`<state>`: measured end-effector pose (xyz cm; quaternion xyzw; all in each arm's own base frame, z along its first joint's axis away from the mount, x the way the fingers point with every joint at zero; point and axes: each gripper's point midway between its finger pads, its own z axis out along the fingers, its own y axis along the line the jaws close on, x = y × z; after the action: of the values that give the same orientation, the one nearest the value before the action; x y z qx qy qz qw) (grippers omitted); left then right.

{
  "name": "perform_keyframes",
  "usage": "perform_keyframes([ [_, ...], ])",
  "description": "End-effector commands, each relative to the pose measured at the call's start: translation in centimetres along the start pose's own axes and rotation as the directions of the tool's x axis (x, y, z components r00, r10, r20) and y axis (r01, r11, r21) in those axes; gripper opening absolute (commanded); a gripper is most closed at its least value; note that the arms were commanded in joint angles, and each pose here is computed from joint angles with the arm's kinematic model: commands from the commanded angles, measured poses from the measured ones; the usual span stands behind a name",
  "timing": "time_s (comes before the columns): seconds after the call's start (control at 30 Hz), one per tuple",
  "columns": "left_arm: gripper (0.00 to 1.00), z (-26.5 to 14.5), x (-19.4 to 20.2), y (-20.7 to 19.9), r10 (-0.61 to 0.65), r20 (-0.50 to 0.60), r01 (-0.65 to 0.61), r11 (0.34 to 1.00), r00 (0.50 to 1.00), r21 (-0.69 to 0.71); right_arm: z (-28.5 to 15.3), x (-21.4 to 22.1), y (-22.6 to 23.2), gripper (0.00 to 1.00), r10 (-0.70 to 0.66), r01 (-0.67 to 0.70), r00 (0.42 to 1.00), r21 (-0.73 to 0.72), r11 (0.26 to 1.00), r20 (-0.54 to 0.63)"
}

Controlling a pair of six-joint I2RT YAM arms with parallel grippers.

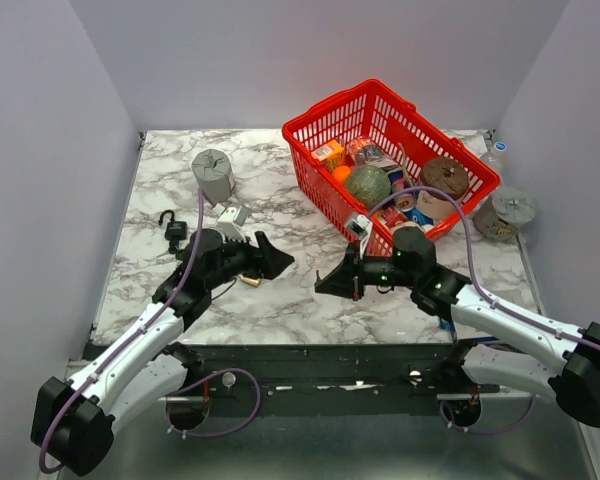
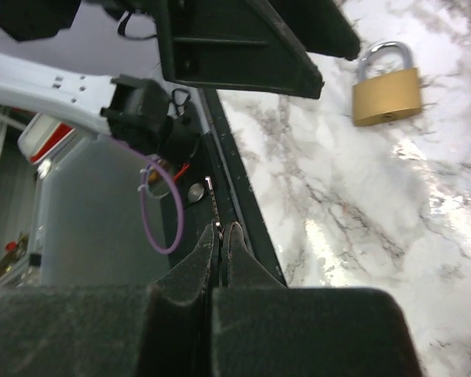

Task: Unlock with the key

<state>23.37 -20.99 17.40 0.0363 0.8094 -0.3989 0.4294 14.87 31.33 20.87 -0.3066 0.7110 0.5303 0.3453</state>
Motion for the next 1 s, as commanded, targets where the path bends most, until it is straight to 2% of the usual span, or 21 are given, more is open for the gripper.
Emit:
perform_keyframes([
  [0.0,0.87,-2.7,1.2,-7.1,0.195,-0.124,-0.135,0.914,0.973,0.382,0.2,-0.2,3.1,0.01,-0.03,0.016,0.997,-0.185,0.983,-0.071],
  [0.1,0.87,-4.4,1.9,-9.5,0.239,-0.159,-0.124,0.845,0.958,0.52,0.6,-0.4,3.3,0.01,-0.033,0.014,0.996,-0.207,0.978,-0.088],
  [0.37,0.87,-6.1,2.7,-11.8,0.263,-0.161,-0.087,0.729,0.951,0.679,1.7,0.3,2.6,0.01,0.015,-0.045,0.989,-0.212,0.976,-0.145],
  [0.5,0.85,-6.3,2.9,-11.9,0.271,-0.16,-0.088,0.717,0.949,0.692,2.1,0.3,2.6,0.01,0.033,-0.067,0.988,-0.225,0.972,-0.153],
  [0.7,0.79,-5.7,3.1,-11.5,0.262,-0.18,-0.075,0.734,0.948,0.675,2.7,0.2,2.4,0.01,0.05,-0.088,0.984,-0.228,0.97,-0.169],
  [0.97,0.64,-5.1,3.2,-10.9,0.259,-0.195,-0.073,0.758,0.946,0.648,3.0,0.1,2.5,0.01,0.068,-0.109,0.983,-0.242,0.964,-0.17],
])
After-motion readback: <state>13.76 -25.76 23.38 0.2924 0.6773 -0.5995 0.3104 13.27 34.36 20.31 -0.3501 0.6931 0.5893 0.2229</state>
